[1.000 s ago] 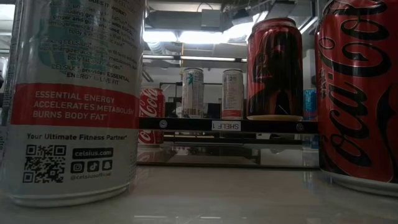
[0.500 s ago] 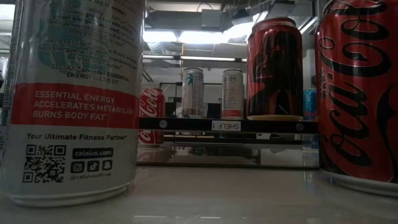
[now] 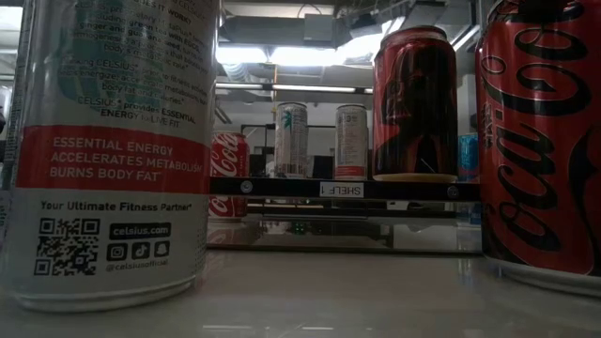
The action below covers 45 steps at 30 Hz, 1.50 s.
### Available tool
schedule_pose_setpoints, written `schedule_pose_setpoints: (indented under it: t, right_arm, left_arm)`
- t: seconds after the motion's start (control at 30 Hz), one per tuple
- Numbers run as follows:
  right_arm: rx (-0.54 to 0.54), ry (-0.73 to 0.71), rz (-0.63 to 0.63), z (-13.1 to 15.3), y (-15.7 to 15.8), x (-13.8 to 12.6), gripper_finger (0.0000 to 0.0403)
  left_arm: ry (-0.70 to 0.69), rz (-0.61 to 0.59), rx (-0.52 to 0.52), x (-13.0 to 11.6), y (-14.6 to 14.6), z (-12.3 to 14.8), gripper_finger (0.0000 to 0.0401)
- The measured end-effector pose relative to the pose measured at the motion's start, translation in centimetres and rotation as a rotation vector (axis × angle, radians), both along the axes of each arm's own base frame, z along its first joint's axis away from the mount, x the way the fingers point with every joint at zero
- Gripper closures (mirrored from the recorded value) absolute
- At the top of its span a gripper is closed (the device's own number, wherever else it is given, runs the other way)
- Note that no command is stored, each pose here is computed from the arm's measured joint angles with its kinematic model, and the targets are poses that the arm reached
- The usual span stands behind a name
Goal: Place canned beverage on shelf
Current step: Put the red black soda can on the shelf aligned with the other red black soda can
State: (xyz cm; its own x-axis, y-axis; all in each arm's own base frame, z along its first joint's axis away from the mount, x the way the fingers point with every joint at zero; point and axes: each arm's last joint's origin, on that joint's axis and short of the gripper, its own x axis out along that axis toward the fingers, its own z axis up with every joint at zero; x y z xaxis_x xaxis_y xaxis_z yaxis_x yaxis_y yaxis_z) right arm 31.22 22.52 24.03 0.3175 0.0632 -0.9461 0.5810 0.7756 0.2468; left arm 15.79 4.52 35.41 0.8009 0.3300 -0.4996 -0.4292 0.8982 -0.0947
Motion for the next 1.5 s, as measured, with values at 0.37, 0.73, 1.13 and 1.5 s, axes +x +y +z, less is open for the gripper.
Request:
schedule_pose_setpoints:
  t: [0.37, 0.73, 1.13, 1.5]
  right_arm:
    - [0.036, 0.050, -0.039, -0.1, 0.0, -0.2, 0.0095]
    - [0.068, 0.076, -0.027, -0.1, 0.0, -0.3, 0.0116]
    - [0.047, 0.117, 0.100, 2.4, 0.1, -0.5, 0.0121]
    - [0.074, 0.081, 0.260, 7.5, 0.1, -0.7, 0.0122]
  left_arm:
    - [-0.001, 0.001, -0.001, 0.0, 0.0, 0.0, 0.0088]
    - [-0.001, 0.001, -0.001, 0.0, 0.0, 0.0, 0.0088]
    - [-0.001, 0.001, -0.002, 0.0, 0.0, 0.0, 0.0088]
    - [-0.001, 0.001, -0.002, 0.0, 0.0, 0.0, 0.0088]
